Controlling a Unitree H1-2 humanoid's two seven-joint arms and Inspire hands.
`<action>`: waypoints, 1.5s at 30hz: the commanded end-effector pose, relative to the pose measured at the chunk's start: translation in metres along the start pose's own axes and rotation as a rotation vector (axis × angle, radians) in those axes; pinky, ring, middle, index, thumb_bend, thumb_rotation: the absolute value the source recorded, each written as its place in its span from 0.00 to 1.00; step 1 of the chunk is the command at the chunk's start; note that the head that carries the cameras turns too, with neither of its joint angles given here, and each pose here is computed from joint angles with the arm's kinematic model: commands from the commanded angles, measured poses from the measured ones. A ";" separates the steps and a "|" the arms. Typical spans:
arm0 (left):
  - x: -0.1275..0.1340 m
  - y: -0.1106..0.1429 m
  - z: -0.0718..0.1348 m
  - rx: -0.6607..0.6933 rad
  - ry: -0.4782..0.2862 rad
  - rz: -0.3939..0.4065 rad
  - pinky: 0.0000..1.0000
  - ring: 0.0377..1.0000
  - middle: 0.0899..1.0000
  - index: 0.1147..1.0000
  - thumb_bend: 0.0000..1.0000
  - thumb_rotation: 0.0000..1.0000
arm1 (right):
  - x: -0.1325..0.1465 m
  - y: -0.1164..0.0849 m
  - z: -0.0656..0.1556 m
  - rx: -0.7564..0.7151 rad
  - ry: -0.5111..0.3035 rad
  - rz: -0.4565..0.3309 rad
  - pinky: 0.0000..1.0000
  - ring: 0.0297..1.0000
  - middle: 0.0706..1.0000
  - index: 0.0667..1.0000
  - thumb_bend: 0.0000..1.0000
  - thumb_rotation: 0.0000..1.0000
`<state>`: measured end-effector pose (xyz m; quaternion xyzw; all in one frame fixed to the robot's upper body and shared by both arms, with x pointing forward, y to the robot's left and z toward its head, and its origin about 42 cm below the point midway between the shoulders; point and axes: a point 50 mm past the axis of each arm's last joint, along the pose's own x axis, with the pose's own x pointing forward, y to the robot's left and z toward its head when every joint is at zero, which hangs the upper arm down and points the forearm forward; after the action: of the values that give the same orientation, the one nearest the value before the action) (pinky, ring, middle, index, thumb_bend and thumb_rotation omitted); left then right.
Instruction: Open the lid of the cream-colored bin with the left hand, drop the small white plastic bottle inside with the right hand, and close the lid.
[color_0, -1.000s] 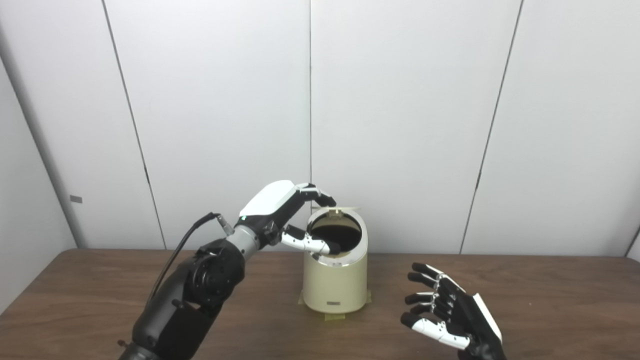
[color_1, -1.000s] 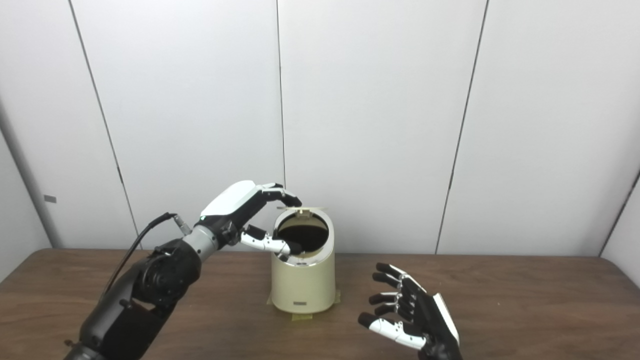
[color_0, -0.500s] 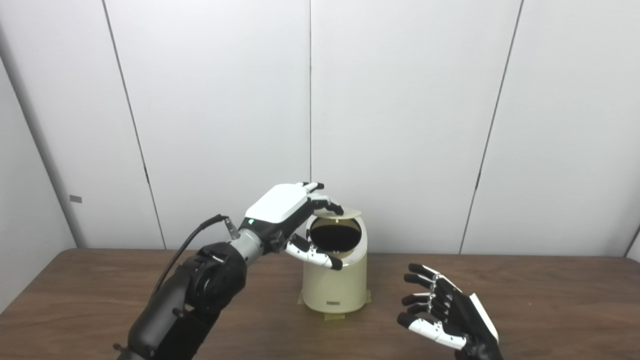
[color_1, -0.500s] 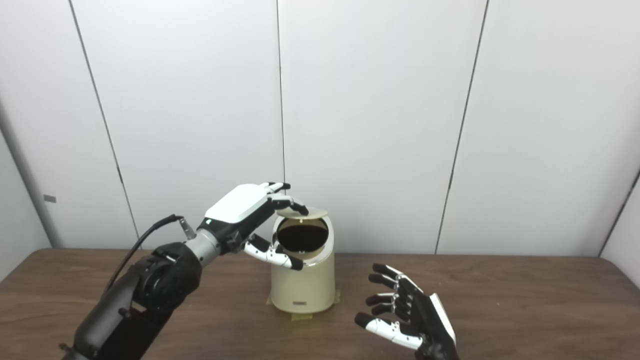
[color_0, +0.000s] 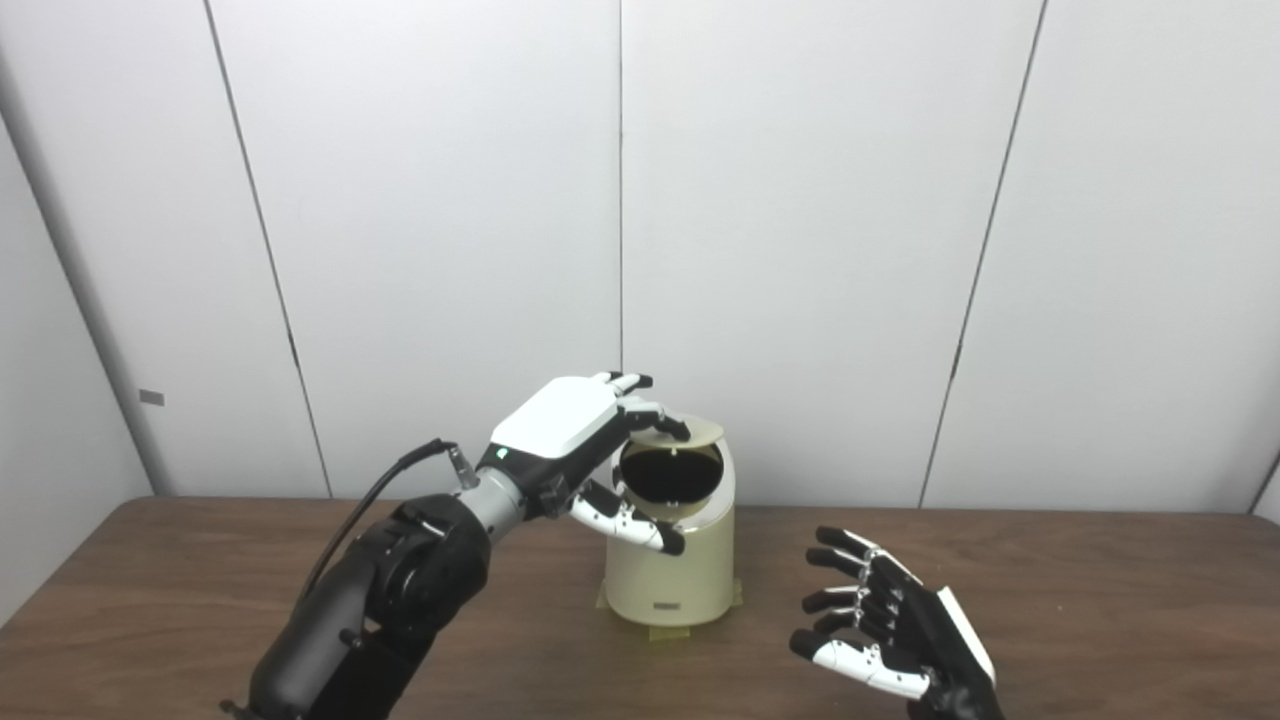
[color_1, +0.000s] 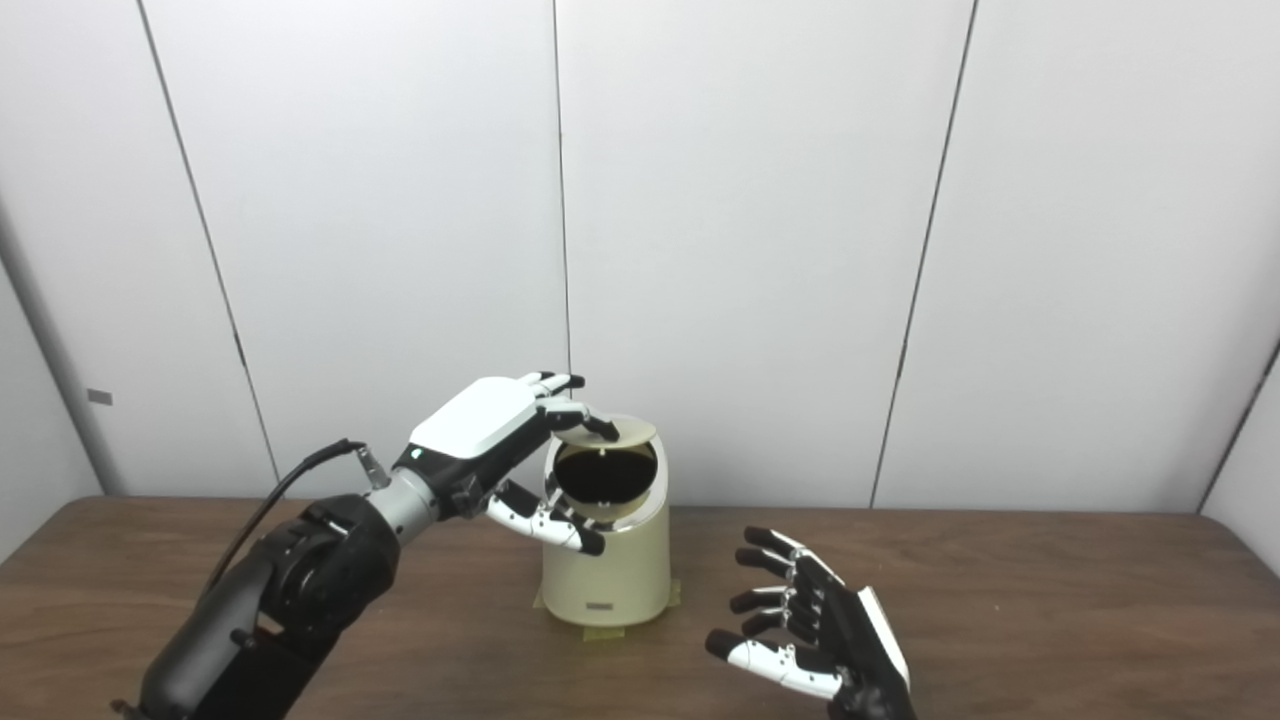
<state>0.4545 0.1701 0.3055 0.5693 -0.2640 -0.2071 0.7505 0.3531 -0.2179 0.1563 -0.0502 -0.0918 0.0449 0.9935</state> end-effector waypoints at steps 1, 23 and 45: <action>0.004 0.031 0.004 0.054 -0.026 0.069 1.00 0.97 0.77 0.75 0.98 0.45 | 0.012 0.001 0.023 0.002 -0.086 0.002 0.49 0.58 0.75 0.78 0.77 0.25; 0.004 0.019 -0.004 0.096 0.005 0.010 1.00 0.95 0.71 0.69 1.00 0.46 | 0.012 0.002 0.026 0.008 -0.086 0.008 0.48 0.58 0.75 0.78 0.78 0.25; 0.002 -0.012 0.003 0.158 -0.039 -0.085 1.00 0.94 0.72 0.72 1.00 0.47 | 0.013 0.005 0.030 0.006 -0.089 0.004 0.47 0.56 0.74 0.78 0.76 0.23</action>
<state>0.4546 0.1698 0.2830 0.6234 -0.2466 -0.2282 0.7060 0.3521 -0.2130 0.1619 -0.0462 -0.0884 0.0480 0.9939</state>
